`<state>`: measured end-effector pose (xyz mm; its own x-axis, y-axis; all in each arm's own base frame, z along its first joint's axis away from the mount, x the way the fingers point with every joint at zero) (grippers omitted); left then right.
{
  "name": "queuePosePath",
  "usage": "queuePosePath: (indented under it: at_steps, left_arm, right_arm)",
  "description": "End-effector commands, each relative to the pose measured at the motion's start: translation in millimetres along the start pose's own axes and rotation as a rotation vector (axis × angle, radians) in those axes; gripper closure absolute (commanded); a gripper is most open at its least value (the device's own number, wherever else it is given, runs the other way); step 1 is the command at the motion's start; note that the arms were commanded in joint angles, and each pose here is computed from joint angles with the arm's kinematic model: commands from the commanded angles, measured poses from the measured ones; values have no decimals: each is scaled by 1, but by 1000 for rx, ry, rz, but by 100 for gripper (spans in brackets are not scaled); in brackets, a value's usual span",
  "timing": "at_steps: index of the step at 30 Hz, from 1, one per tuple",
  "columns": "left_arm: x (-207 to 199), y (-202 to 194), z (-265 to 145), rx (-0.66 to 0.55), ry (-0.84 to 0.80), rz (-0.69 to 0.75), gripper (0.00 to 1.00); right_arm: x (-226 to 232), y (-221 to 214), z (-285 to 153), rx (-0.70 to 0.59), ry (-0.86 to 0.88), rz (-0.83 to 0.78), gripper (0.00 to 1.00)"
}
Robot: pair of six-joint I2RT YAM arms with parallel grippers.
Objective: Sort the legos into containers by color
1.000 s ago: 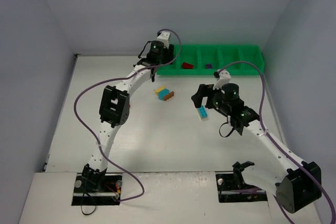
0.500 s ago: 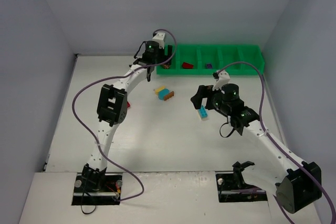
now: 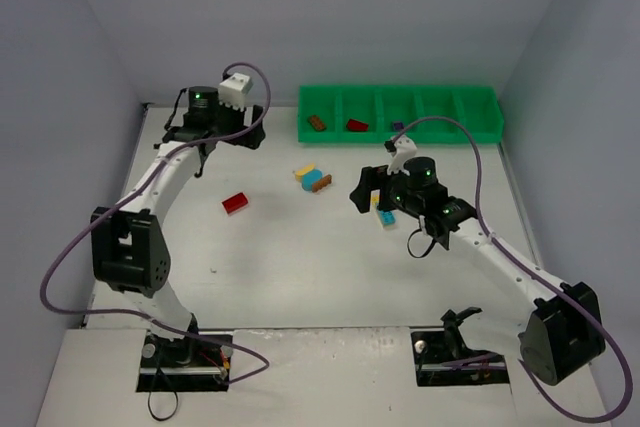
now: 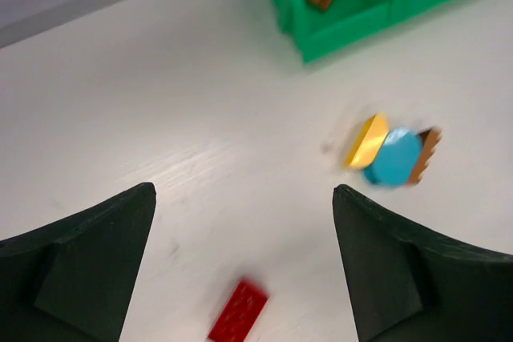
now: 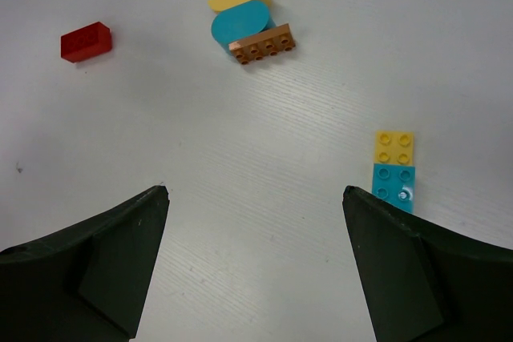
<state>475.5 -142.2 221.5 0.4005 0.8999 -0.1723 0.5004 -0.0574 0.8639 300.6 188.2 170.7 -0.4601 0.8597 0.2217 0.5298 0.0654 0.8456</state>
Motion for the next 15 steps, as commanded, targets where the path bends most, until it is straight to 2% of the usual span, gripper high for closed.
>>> queuePosePath:
  at_steps: [1, 2, 7, 15]
  left_arm:
    - [5, -47, -28, 165, -57, 165, 15]
    - [9, -69, -33, 226, -50, 163, 15]
    - [27, -118, -40, 394, -23, 156, 15]
    - [36, -158, -36, 482, -26, 175, 16]
  right_arm:
    - [17, 33, 6, -91, 63, -29, 13]
    - [18, 33, 8, -92, 69, -31, 13]
    - [21, 31, 16, -77, 84, -39, 13]
    - [27, 26, 21, -61, 105, -39, 13]
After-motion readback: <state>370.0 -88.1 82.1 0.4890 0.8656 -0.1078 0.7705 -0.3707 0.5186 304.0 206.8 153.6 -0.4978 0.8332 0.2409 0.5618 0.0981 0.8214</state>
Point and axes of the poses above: each gripper's point midway between its finger pads, its own z axis out along the fingers, its own x axis along the line the jaws close on, y = z × x, the point moved 1 cm from there along -z, back along the fingers, and after that the axes turned 6 degrees about -z, right-handed, at the moved point
